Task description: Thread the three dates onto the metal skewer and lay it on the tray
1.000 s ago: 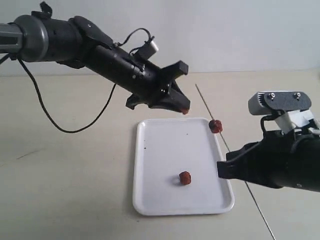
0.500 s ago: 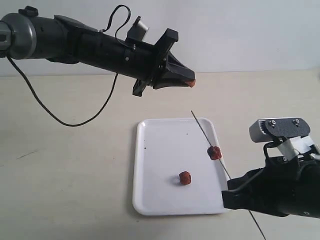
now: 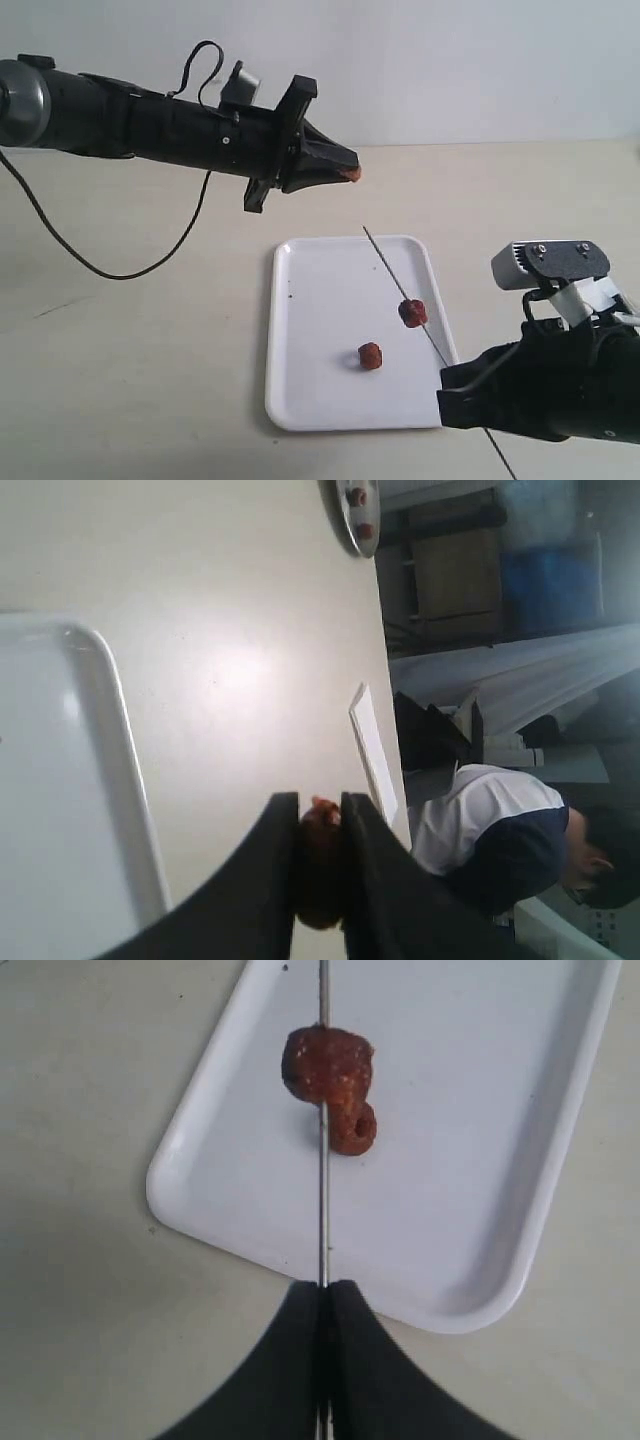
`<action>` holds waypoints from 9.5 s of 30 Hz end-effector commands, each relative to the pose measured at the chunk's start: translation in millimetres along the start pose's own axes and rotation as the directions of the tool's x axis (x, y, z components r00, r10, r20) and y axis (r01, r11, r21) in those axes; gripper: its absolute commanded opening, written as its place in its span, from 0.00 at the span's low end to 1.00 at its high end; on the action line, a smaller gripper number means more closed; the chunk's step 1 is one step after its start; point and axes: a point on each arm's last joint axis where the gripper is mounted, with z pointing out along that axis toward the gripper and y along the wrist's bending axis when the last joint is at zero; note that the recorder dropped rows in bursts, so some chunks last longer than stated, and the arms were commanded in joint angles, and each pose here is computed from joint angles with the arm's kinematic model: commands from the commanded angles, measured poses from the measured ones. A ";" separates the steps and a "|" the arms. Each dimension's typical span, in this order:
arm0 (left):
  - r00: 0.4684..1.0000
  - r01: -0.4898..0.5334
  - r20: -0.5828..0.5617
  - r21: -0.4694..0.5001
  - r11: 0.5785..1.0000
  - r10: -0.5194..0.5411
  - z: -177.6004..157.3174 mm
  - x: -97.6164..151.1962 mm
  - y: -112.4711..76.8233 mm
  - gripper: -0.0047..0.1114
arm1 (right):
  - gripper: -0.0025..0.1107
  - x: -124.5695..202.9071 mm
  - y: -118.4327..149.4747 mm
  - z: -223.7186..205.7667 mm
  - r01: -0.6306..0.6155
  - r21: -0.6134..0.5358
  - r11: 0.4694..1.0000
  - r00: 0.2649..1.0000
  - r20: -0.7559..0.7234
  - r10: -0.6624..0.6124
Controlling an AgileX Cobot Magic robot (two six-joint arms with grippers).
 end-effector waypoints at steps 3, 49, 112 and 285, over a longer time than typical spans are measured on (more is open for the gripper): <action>1.000 0.000 0.017 0.010 1.000 0.000 -3.0 -0.2 1.0 0.14 | 0.02 0.0 4.9 -4.0 0.011 -0.046 0.999 1.000 0.012 -0.011; 1.000 -0.013 0.023 0.017 1.000 0.013 -3.0 -0.7 0.3 0.28 | 0.02 -28.3 12.4 6.2 -0.022 -0.065 0.998 0.999 0.043 0.025; 0.998 0.032 0.050 0.019 0.999 -0.033 3.8 0.5 -3.1 0.28 | 0.02 -50.2 16.3 3.6 -0.010 -0.044 0.999 0.994 0.111 0.015; 0.068 -0.986 -0.742 0.052 0.159 0.666 101.2 129.7 9.8 0.40 | 0.02 -24.0 -21.1 -24.7 -0.002 0.314 0.949 0.982 0.179 -0.057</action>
